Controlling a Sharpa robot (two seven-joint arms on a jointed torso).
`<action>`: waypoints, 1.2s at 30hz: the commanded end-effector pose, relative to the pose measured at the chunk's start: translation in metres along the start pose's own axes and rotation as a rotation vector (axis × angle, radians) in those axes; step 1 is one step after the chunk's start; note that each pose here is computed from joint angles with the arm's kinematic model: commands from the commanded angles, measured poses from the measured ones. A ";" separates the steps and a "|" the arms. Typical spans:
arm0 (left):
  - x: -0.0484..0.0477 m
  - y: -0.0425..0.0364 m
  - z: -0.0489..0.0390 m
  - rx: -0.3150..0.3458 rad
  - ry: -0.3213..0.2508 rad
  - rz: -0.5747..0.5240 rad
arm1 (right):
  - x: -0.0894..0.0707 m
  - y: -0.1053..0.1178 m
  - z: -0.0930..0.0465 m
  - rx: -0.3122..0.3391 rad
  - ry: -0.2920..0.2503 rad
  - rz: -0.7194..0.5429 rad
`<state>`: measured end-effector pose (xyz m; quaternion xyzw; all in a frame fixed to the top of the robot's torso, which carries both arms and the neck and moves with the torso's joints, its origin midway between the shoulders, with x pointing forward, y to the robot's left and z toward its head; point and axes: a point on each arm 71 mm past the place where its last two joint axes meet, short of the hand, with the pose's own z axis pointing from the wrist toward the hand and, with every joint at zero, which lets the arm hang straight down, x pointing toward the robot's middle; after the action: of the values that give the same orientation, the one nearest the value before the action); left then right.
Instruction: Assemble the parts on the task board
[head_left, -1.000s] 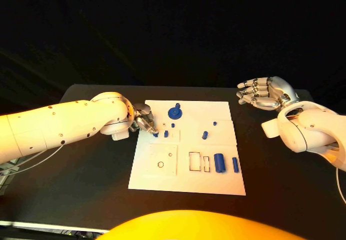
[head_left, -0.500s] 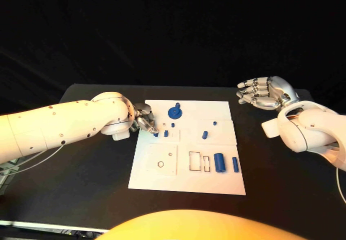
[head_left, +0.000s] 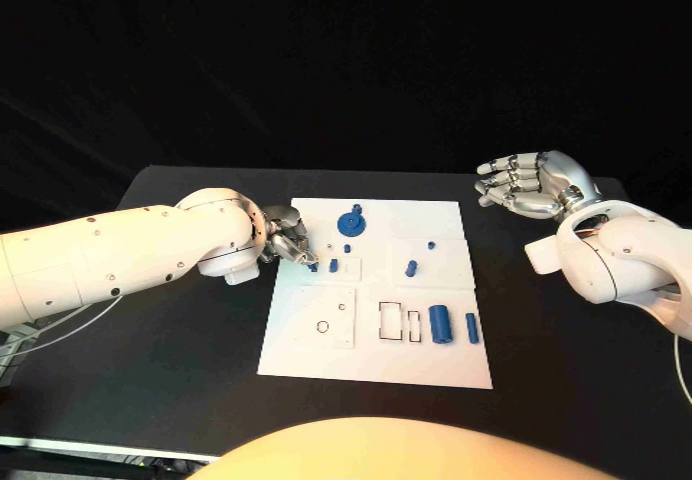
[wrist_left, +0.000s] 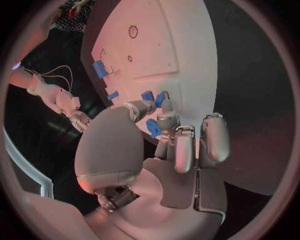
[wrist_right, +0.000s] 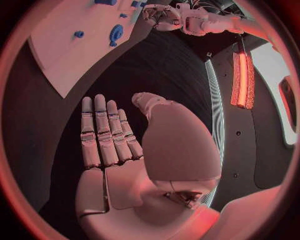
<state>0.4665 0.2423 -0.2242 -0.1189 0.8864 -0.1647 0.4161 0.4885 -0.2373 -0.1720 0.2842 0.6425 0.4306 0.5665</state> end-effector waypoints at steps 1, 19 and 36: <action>-0.0004 -0.0005 -0.0010 0.005 -0.039 -0.022 | 0.001 0.000 0.000 -0.009 0.008 -0.001; 0.0124 0.0029 0.0016 0.004 -0.043 -0.023 | 0.001 -0.002 -0.001 -0.004 0.009 -0.001; 0.0114 -0.0011 -0.0013 0.028 -0.059 -0.004 | 0.001 -0.003 -0.001 -0.002 0.010 0.000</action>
<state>0.4590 0.2393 -0.2321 -0.1277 0.8733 -0.1698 0.4384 0.4879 -0.2389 -0.1750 0.2860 0.6440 0.4285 0.5655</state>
